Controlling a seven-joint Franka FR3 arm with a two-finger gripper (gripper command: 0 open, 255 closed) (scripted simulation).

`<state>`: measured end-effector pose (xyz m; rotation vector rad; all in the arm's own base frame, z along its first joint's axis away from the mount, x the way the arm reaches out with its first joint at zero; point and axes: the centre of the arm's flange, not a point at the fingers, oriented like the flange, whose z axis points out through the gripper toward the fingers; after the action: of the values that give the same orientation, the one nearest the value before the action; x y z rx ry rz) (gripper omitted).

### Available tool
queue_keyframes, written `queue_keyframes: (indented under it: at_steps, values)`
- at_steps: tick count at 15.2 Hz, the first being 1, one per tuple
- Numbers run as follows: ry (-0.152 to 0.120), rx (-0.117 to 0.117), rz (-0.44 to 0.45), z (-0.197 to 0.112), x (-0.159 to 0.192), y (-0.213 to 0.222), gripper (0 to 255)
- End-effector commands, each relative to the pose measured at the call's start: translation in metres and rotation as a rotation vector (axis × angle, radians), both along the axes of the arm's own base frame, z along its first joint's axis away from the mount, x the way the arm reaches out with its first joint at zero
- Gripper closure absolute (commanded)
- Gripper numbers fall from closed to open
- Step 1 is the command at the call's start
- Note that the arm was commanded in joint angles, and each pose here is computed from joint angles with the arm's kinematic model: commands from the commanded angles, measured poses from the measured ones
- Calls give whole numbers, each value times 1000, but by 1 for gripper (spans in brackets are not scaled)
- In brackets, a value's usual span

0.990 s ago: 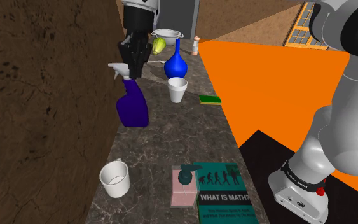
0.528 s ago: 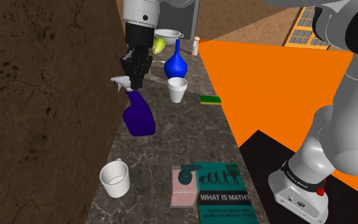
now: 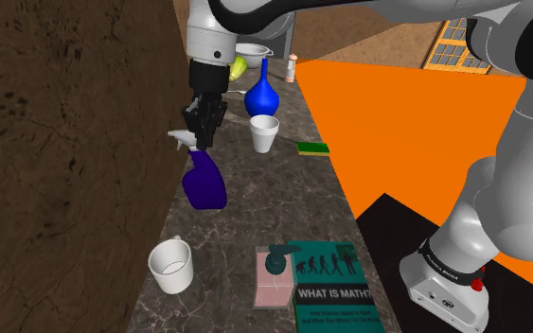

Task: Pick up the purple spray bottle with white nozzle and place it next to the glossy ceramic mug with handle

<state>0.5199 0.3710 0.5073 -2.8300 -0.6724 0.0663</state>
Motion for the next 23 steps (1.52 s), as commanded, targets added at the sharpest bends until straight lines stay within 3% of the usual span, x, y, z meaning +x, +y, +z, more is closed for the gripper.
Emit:
queue_keyframes:
  at_steps: [1, 12, 20, 21, 23]
  values:
    - [-1, 0, 0, -11, 1, 1, 255]
    - [-1, 0, 0, -72, 1, 1, 255]
    - [-1, 0, 0, -72, 1, 1, 255]
    - [-1, 0, 0, -72, 1, 1, 0]
    - [-1, 0, 0, -72, 1, 1, 0]
